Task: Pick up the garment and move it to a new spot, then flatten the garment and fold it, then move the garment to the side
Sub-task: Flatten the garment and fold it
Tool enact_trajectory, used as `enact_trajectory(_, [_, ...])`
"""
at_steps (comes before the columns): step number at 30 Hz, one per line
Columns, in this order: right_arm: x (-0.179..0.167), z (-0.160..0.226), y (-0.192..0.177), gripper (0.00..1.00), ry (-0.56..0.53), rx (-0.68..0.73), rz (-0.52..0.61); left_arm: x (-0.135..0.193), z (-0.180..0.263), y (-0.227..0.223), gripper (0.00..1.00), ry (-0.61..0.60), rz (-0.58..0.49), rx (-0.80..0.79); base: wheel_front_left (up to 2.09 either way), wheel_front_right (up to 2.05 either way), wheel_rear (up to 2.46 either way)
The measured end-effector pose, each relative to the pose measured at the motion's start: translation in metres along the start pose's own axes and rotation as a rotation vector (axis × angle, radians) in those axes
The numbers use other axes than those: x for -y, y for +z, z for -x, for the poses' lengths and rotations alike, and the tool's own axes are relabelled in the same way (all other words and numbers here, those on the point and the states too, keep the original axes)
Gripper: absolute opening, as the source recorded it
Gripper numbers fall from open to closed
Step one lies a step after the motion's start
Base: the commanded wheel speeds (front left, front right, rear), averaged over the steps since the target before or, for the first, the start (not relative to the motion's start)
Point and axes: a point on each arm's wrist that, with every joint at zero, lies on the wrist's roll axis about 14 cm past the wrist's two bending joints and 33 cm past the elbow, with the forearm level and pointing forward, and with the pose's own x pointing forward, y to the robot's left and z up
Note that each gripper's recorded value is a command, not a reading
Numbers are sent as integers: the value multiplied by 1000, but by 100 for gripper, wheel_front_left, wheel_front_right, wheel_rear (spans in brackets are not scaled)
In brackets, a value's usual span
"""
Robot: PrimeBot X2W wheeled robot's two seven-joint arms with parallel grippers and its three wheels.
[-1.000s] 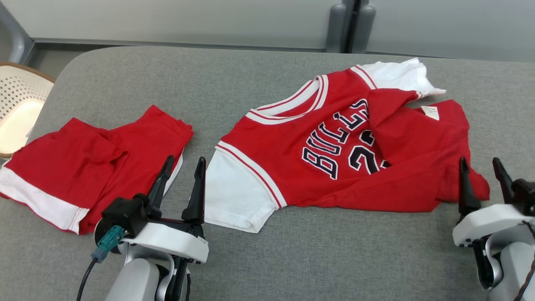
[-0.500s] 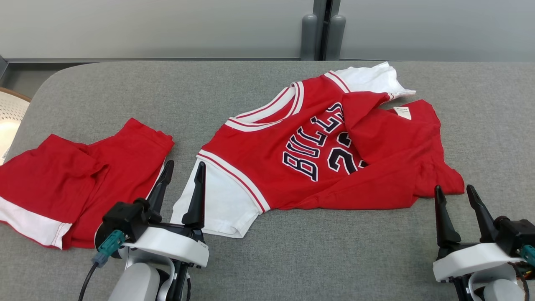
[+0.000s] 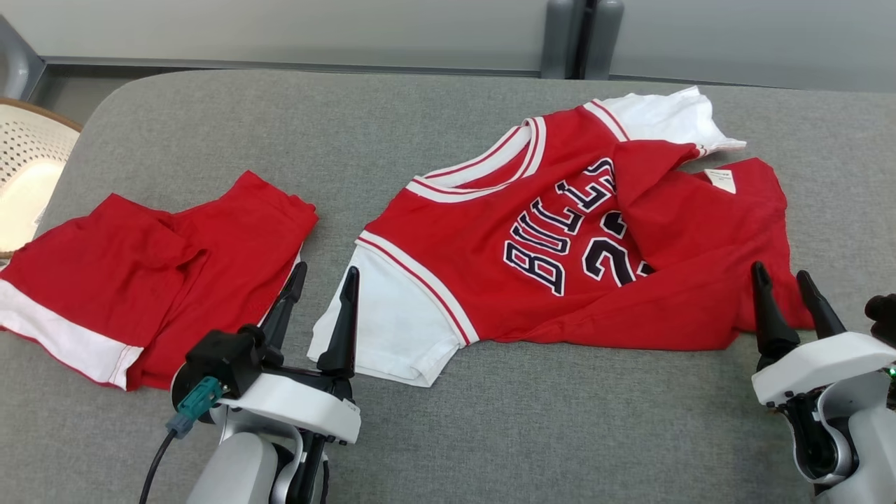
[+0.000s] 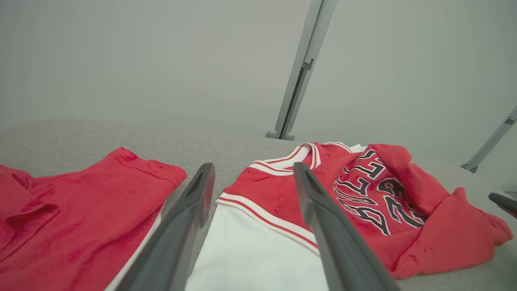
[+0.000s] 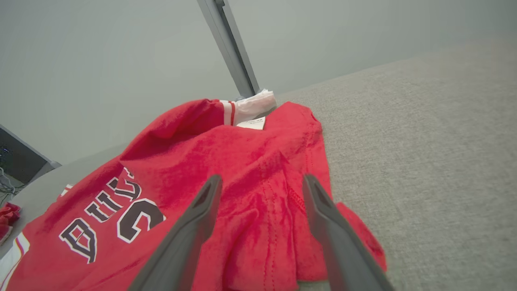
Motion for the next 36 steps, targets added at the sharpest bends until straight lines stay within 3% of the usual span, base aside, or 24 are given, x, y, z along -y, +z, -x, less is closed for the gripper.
enact_trajectory(12, [1, -10, -31, 100, 8, -157, -130, -10, 1, -6, 100, 29, -2, -18, 0, 0, 0])
enact_trajectory(22, [-10, -15, -26, 100, 48, -143, -124, -7, -3, -6, 100, 16, -5, -21, 0, 0, 0])
enact_trajectory(23, [-10, -15, -25, 95, 50, -141, -123, -7, -3, -6, 100, 16, -6, -20, 0, 0, 0])
enact_trajectory(25, [-10, -15, -23, 43, 53, -133, -116, -6, -2, -5, 100, 16, -5, -19, 0, 0, 0])
enact_trajectory(27, [-10, -14, -21, 0, 57, -125, -113, -6, -2, -5, 100, 16, -5, -18, 0, 0, 0])
enact_trajectory(36, [-3, -5, -10, 0, 44, -71, -103, -3, -1, -2, 100, 8, -6, -10, 0, 0, 0])
